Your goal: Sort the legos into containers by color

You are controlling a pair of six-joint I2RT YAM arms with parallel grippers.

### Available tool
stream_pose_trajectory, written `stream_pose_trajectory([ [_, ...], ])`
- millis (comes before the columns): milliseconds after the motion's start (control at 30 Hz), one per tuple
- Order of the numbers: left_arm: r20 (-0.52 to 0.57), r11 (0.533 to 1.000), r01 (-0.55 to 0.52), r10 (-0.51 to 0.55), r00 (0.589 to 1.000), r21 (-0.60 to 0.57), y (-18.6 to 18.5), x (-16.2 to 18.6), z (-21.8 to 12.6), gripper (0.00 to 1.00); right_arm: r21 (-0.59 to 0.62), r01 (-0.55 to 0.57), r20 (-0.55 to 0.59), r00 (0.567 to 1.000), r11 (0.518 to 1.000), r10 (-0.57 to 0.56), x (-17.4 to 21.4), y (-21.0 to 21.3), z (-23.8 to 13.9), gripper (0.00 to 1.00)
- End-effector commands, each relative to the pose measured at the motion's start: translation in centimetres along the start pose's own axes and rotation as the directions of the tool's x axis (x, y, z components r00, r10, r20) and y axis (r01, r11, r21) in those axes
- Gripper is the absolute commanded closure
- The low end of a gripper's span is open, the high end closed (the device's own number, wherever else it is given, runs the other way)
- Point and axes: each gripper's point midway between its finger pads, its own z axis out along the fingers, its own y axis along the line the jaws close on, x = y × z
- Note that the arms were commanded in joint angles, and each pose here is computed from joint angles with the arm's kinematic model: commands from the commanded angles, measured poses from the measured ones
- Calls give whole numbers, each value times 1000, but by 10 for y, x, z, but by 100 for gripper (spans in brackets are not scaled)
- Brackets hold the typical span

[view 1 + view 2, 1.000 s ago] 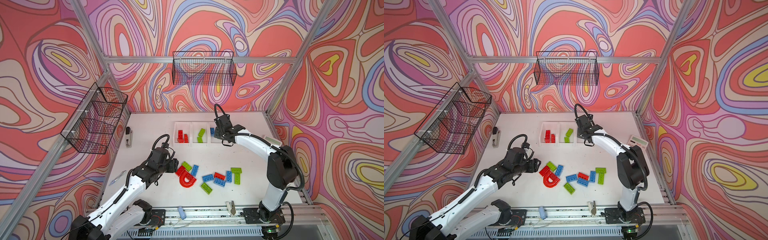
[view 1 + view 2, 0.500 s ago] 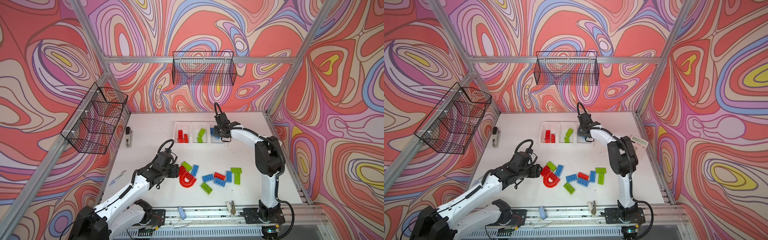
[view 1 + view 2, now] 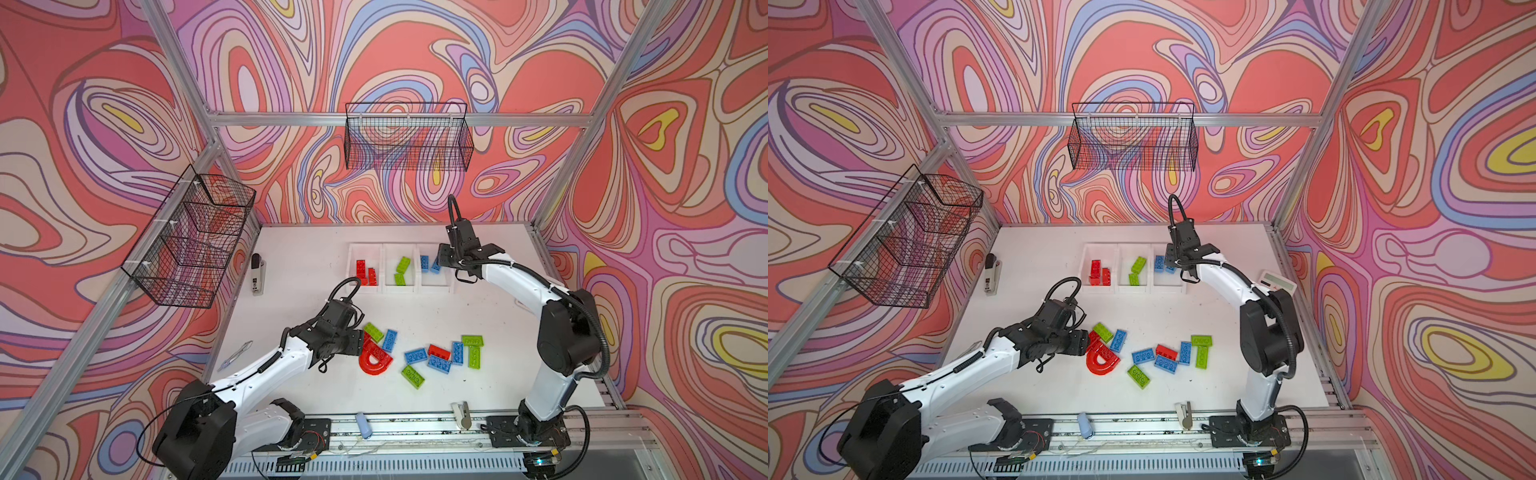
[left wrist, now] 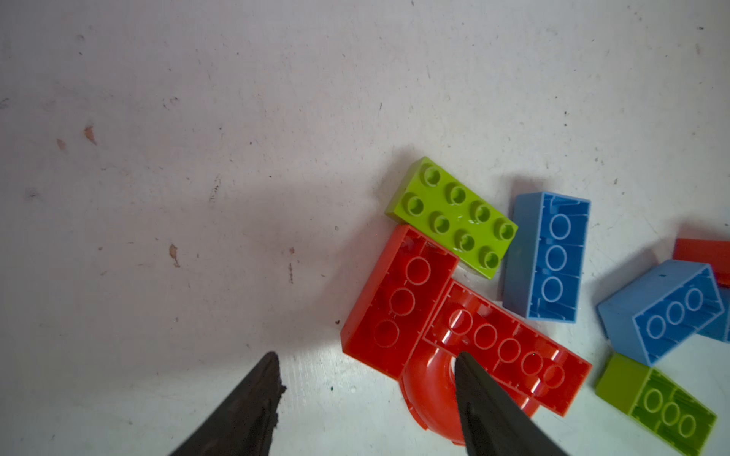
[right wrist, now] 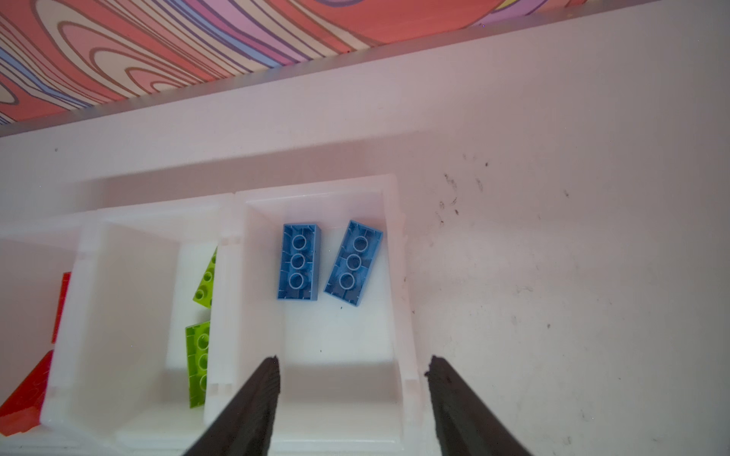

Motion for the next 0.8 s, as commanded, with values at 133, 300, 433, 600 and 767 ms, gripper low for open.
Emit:
stream_pose_trajectory([
  [133, -24, 997, -71, 71, 997, -4, -9, -7, 10, 28, 30, -4, 29, 1000, 1000, 4, 4, -25, -19, 36],
  [300, -48, 998, -70, 70, 996, -4, -12, -5, 20, 32, 30, -10, 19, 1000, 1000, 10, 11, -29, -18, 36],
  [433, -61, 998, -56, 54, 997, -36, -7, -4, 25, 36, 26, -14, 10, 1000, 1000, 14, 15, -30, -17, 37],
  [600, -54, 999, -37, 36, 998, -32, -9, -5, 30, 40, 26, -18, 7, 1000, 999, 18, 17, -31, -18, 37],
  [767, -55, 999, -28, 27, 998, -25, -10, -5, 33, 41, 25, -22, 1, 1000, 999, 22, 20, -32, -18, 38],
])
